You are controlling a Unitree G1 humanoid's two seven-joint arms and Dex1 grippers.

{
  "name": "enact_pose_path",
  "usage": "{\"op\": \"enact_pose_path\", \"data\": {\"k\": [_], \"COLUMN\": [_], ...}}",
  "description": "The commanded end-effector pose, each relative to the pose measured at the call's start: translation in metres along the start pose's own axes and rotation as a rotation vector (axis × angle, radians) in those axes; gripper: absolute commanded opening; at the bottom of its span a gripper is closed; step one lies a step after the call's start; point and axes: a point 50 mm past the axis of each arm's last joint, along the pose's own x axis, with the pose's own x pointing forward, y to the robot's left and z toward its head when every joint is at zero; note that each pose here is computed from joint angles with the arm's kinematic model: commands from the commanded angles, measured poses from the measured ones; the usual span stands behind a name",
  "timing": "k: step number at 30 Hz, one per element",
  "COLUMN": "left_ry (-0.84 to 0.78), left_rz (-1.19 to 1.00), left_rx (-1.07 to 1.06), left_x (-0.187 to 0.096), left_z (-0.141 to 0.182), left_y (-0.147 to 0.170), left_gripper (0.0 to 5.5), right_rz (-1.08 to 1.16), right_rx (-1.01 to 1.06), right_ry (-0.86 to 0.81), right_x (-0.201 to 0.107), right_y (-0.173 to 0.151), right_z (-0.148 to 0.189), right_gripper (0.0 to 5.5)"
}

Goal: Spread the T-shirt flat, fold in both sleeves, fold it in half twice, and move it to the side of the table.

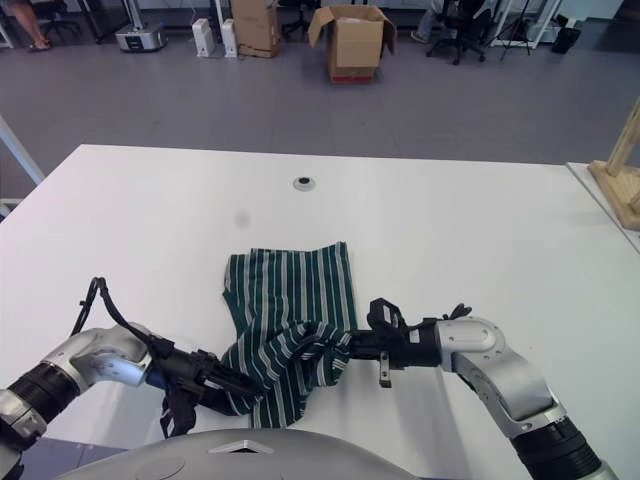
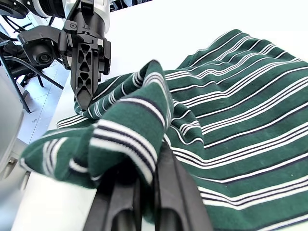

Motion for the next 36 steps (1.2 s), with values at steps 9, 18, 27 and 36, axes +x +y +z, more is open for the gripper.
{"op": "enact_pose_path", "data": {"k": [9,18,27,36], "left_ry": [0.138,0.105,-0.205,-0.12], "left_rz": [-0.674,-0.215,0.173,0.497], "left_rx": [-0.298,-0.665,-1.243,-1.398], "left_x": [0.006,-0.033,-0.071,-0.083], "left_z": [-0.023,0.006,-0.005,-0.077], "left_y": [-0.104,-0.062,0.05,0.092], "left_gripper": [0.62,0.06,0.0,0.0], "right_rz": [-0.022,-0.018,0.022,-0.042], "right_rx": [-0.022,0.031,0.27,0.469], "right_ry": [-0.007,0.0,-0.137,-0.262], "right_x": [0.001,-0.007,-0.022,-0.018], "right_y": [-0.007,-0.006,-0.031,-0.085], "right_z": [0.005,0.0,0.023,0.053], "right_gripper": [0.08,0.08,0.08,0.08]}}
